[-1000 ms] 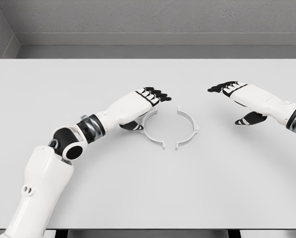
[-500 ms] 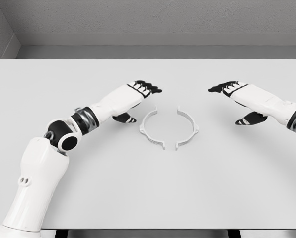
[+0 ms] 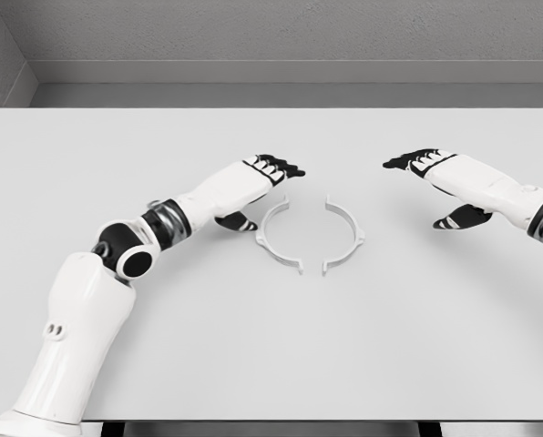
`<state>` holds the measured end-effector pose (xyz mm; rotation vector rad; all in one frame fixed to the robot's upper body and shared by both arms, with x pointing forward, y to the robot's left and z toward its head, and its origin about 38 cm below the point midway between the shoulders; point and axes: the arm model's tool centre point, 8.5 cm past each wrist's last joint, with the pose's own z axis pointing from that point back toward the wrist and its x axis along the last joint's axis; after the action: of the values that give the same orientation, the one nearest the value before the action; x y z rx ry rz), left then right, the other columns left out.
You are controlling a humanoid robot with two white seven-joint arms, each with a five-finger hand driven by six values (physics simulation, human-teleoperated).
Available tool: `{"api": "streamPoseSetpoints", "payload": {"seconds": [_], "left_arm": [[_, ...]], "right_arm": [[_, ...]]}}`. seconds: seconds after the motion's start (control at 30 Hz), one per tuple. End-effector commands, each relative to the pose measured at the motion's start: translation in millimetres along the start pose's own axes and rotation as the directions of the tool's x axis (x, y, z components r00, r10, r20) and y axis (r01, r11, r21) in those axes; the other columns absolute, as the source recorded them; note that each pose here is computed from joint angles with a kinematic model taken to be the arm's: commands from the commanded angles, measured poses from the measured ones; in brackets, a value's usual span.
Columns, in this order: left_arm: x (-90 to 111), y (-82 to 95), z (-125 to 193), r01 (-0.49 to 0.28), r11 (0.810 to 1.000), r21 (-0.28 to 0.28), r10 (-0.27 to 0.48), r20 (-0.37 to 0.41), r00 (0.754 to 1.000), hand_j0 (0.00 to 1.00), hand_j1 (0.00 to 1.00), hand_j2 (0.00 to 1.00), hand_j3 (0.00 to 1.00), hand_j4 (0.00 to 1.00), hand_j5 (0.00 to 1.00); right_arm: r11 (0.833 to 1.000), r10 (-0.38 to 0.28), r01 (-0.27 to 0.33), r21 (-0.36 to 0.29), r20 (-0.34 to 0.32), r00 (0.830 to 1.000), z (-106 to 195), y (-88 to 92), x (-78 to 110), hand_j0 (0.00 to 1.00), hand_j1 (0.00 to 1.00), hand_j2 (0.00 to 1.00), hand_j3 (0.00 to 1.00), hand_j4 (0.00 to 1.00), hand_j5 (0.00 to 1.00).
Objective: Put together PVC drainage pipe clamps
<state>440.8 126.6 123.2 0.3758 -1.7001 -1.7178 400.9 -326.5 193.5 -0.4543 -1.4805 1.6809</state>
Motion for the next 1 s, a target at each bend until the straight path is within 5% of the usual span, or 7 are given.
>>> {"api": "streamPoseSetpoints", "payload": {"seconds": [0.0, 0.97], "left_arm": [[0.6, -4.7, -3.3, -0.021, 1.000, -0.007, 0.021, -0.009, 1.000, 1.00, 1.00, 1.00, 1.00, 1.00, 1.00], [20.3, -0.1, -13.1, -0.009, 1.000, 0.009, 0.009, 0.035, 0.999, 1.00, 1.00, 1.00, 1.00, 1.00, 1.00]], "right_arm": [[1.000, 0.006, -0.006, 0.004, -0.010, 1.000, 4.0, -2.6, -2.9, 1.00, 1.00, 1.00, 1.00, 1.00, 1.00], [0.999, 0.026, -0.026, 0.022, -0.024, 0.999, 11.2, -5.1, -6.9, 1.00, 1.00, 1.00, 1.00, 1.00, 1.00]]}}
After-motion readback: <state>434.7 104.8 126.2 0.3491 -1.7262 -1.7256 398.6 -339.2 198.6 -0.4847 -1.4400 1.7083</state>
